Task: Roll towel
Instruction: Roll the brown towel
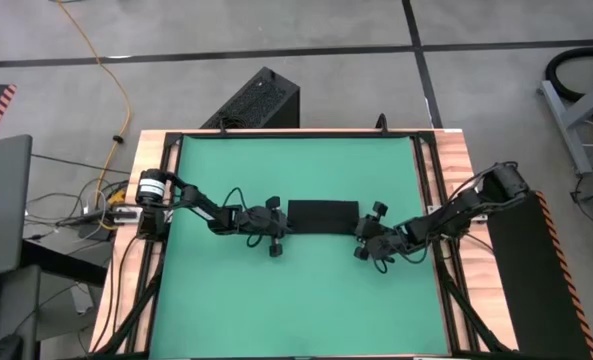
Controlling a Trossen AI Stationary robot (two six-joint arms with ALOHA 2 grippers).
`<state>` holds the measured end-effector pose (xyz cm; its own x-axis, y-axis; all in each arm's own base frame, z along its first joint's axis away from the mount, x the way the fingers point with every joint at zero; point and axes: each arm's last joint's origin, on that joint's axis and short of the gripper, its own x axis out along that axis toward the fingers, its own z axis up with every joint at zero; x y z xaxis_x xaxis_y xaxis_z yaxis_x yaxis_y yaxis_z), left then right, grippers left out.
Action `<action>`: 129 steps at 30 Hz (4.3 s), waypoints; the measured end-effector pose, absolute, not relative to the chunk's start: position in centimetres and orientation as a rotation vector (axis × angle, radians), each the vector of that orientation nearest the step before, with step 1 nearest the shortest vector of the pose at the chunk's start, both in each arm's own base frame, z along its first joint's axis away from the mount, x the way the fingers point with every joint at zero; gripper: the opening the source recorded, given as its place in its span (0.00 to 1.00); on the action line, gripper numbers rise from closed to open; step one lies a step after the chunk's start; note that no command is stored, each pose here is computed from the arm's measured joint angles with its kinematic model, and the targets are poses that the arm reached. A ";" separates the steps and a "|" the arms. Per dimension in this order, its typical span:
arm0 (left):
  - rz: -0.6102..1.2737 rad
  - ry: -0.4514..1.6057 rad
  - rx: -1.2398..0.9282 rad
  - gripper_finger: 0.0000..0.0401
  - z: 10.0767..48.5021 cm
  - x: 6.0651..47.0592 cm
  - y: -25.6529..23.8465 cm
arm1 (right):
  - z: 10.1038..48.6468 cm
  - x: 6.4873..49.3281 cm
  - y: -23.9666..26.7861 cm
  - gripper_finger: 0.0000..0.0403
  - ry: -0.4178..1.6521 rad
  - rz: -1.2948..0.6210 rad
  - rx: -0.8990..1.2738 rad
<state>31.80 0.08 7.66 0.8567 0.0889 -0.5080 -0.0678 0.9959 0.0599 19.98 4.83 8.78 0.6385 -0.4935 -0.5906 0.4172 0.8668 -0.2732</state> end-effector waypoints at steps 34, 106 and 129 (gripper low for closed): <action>0.161 0.486 0.193 0.00 7.3 31.7 -0.7 | 9.8 20.7 5.4 0.36 0.602 -0.484 -0.240; 0.075 0.618 0.131 0.00 6.2 31.1 -0.5 | 11.4 21.1 2.5 0.21 0.717 -0.288 -0.471; 0.065 0.829 0.202 0.00 12.8 27.2 -1.8 | 8.4 22.3 3.9 0.06 0.649 -0.327 0.022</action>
